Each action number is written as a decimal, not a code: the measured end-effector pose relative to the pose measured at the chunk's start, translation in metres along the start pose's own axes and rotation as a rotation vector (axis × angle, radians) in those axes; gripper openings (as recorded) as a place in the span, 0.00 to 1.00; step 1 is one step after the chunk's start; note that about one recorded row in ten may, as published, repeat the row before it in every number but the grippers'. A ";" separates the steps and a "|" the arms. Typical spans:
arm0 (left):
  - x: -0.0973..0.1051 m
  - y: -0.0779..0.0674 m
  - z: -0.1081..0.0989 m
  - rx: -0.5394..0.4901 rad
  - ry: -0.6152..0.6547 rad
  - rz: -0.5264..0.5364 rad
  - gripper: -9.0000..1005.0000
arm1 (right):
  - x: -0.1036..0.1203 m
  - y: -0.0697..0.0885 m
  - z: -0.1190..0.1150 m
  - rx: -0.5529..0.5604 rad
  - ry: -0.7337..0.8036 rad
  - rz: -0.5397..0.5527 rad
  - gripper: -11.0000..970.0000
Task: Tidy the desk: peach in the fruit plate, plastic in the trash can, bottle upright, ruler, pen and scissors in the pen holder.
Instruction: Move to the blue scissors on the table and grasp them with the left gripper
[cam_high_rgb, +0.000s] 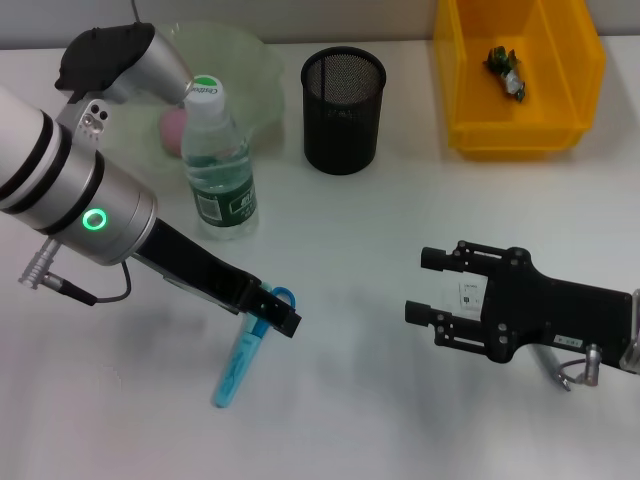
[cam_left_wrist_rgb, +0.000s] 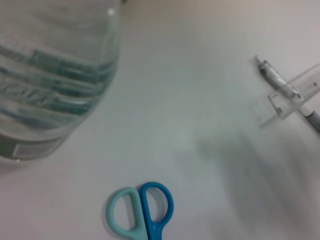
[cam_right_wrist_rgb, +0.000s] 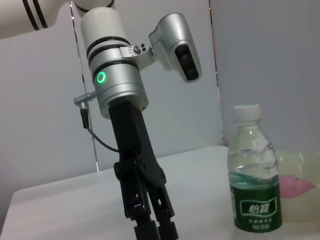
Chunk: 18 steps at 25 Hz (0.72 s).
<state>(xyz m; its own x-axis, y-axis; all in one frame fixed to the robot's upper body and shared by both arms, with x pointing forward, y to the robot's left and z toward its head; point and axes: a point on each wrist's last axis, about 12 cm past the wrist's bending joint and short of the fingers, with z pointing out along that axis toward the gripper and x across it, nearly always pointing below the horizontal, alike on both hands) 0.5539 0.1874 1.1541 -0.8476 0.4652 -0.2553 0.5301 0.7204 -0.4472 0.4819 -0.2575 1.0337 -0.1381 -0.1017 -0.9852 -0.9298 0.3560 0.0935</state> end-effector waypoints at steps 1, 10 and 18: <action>-0.001 -0.001 0.000 -0.005 0.005 -0.012 0.84 | -0.001 -0.001 0.000 0.001 -0.001 -0.002 0.67; -0.007 -0.005 0.015 -0.025 0.090 -0.055 0.84 | -0.005 -0.008 0.005 0.022 -0.004 -0.013 0.67; -0.008 0.005 0.018 -0.082 0.111 -0.068 0.84 | -0.006 -0.011 0.010 0.032 -0.009 -0.007 0.67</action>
<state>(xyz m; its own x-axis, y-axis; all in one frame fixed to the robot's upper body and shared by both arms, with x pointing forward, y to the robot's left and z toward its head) 0.5630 0.1780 1.1382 -0.8764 0.4642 -0.1285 0.4752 0.7900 -0.3873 0.4966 -0.2515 1.0373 -0.1288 -0.0963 -0.9870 -0.9191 0.3852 0.0824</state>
